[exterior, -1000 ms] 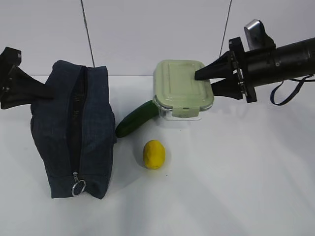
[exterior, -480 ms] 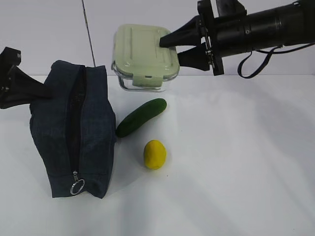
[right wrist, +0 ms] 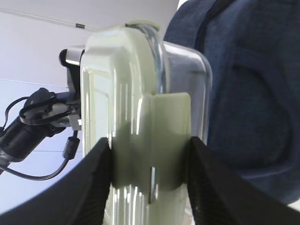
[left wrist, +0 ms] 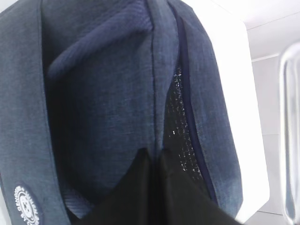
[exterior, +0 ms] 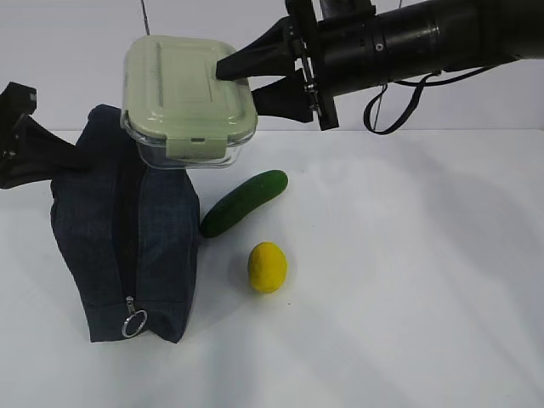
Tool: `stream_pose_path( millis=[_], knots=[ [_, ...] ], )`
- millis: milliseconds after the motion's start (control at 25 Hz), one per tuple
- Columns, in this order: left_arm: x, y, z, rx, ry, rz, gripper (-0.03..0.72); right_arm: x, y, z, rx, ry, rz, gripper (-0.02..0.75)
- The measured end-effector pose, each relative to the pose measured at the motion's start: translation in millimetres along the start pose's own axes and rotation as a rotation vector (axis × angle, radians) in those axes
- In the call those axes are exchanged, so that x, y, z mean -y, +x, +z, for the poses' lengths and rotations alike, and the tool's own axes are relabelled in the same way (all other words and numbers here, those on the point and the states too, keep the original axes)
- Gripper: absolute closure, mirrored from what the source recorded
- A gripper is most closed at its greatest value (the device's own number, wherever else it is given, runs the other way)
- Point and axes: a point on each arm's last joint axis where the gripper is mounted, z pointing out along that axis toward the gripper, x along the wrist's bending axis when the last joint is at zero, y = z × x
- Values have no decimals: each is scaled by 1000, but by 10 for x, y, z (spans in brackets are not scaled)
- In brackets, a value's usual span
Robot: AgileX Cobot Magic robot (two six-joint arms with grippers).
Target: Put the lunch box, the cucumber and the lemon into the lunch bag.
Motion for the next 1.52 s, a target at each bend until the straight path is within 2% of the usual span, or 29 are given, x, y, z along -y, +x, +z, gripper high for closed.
stream_pose_path(
  millis=[160,440,800,1040,1520],
  knots=[
    [0,0,0,0,0,0,691,45,69,124,-23,13,0,374],
    [3,4,0,-4,4,3,691,39,78,237,8,-31,-1,374],
    [4,4,0,-5,4,4,691,34,-196,437,-21,-40,98,374],
    [4,4,0,-5,4,4,691,66,-151,546,-34,-30,69,374],
    [5,3,0,-4,6,4,691,107,-276,543,108,18,-26,374]
  ],
)
